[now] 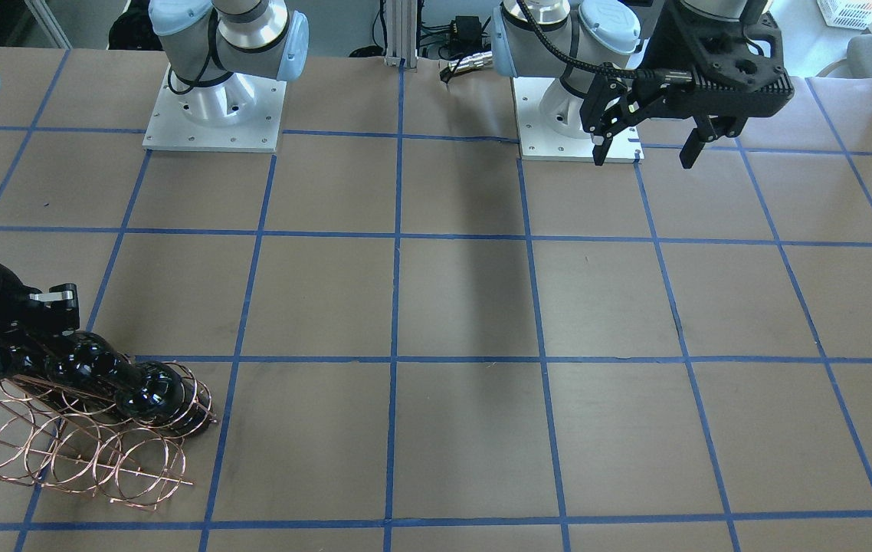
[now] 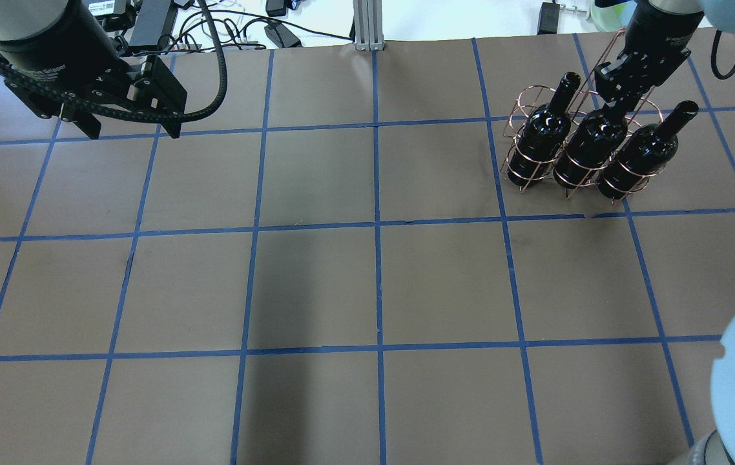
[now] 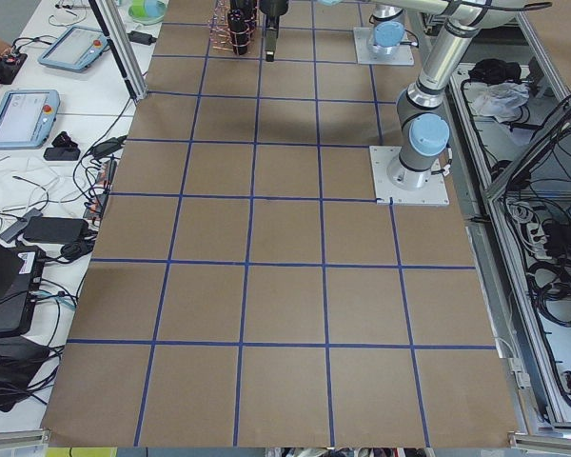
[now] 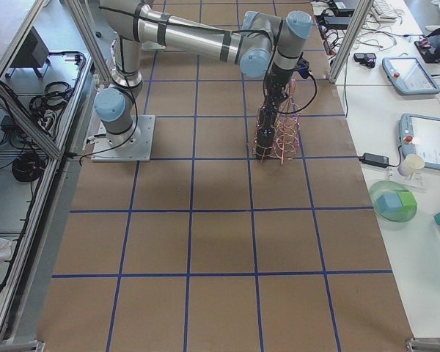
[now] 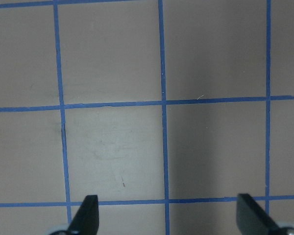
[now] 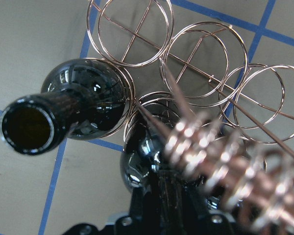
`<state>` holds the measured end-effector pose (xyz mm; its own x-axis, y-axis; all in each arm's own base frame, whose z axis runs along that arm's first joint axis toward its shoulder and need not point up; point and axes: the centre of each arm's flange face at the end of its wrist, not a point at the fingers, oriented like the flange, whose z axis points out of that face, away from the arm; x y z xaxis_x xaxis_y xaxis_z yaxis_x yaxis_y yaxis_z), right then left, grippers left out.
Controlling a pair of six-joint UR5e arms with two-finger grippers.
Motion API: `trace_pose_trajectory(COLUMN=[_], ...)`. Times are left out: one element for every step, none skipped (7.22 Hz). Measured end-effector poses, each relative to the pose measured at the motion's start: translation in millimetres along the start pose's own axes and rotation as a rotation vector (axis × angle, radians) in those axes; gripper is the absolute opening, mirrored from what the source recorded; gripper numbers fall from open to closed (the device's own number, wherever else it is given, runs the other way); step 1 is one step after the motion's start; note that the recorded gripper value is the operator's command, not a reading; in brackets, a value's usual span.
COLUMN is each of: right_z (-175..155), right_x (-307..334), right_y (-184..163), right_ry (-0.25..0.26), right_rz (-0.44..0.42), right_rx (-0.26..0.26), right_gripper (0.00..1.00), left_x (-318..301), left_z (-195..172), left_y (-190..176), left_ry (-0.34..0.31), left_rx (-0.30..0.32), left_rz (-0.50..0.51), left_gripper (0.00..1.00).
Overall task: Place wine into wine basket
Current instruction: 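Open the right gripper and raise it off the bottle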
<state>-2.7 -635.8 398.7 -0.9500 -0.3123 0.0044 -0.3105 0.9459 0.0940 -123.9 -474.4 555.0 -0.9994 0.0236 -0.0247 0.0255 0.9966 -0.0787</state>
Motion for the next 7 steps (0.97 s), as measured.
trace_pose_trajectory(right_z=[-2,-6,-16,-35,-63,-91,-112], right_x=[-3,-9,-17,-28,-39,-49,-62], right_y=[0,0,3,13,29,47,59], right_ry=[0.002,0.009,0.022,0.034,0.049,0.067,0.062], right_rz=[-0.002,-0.010,-0.017,-0.020,-0.012,0.006,0.070], right_rx=[0.003,0.008,0.017,0.037,0.067,0.107,0.149], right_gripper=[1.00,1.00,1.00,1.00,1.00,1.00,1.00], left_x=[0,0,0,1,1,1,1], left_z=[1,2,4,4,5,5,4], left_y=[0,1,2,3,3,4,4], left_ry=[0.001,0.002,0.003,0.004,0.004,0.004,0.003], left_rx=[-0.002,-0.005,-0.007,-0.009,-0.010,-0.009,-0.009], left_rz=[0.000,0.000,0.000,0.000,0.000,0.000,0.000], left_gripper=[1.00,1.00,1.00,1.00,1.00,1.00,1.00])
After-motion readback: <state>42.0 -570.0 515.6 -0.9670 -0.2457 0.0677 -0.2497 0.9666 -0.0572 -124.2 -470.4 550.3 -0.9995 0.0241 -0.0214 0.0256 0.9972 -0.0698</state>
